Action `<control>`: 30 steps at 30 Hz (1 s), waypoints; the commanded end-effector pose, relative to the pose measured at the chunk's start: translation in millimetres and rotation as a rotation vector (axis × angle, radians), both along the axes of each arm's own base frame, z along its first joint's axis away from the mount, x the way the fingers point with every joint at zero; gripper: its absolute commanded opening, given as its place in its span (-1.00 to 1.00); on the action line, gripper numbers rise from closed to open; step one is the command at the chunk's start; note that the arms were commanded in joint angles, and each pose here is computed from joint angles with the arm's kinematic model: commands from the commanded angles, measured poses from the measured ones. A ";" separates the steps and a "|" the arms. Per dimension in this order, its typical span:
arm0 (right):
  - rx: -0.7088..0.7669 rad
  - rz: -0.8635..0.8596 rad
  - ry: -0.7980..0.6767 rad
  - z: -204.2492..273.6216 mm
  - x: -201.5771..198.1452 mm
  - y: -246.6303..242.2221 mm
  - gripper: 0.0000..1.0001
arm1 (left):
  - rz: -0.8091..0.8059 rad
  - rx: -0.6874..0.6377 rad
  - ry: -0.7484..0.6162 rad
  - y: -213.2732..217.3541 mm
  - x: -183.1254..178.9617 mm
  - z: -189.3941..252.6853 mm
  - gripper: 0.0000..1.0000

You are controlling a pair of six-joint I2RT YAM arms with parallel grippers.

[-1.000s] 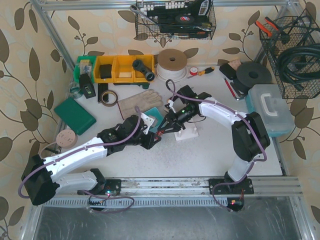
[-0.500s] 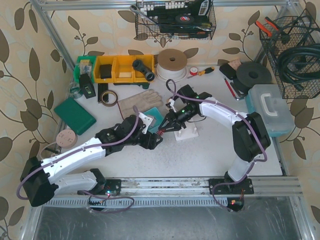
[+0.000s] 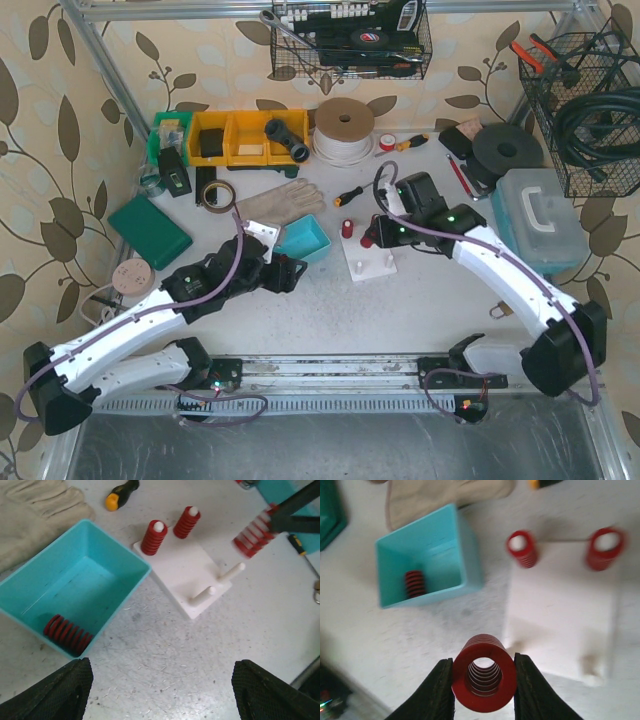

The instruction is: Install the large spring

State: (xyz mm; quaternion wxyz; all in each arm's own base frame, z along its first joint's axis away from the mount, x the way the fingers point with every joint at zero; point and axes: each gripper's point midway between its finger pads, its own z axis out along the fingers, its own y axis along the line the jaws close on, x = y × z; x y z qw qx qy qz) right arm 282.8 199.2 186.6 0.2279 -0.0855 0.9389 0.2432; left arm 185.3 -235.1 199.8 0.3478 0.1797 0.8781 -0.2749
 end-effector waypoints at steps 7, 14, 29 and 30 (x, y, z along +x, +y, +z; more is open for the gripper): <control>-0.441 -0.087 -0.159 -9.3 16.7 -74.4 -1.00 | 0.236 0.016 0.104 38.0 45.4 -33.3 0.60; -0.490 -0.085 -0.139 -19.5 8.5 -83.3 -1.00 | 0.296 0.028 0.157 44.5 56.8 -50.7 0.62; -0.397 -0.115 -0.199 -38.9 6.4 -62.4 -1.00 | 0.314 0.020 0.213 45.8 62.0 -64.8 0.63; -0.399 -0.113 -0.198 -41.0 6.1 -61.8 -1.00 | 0.309 0.019 0.216 45.0 61.9 -65.5 0.63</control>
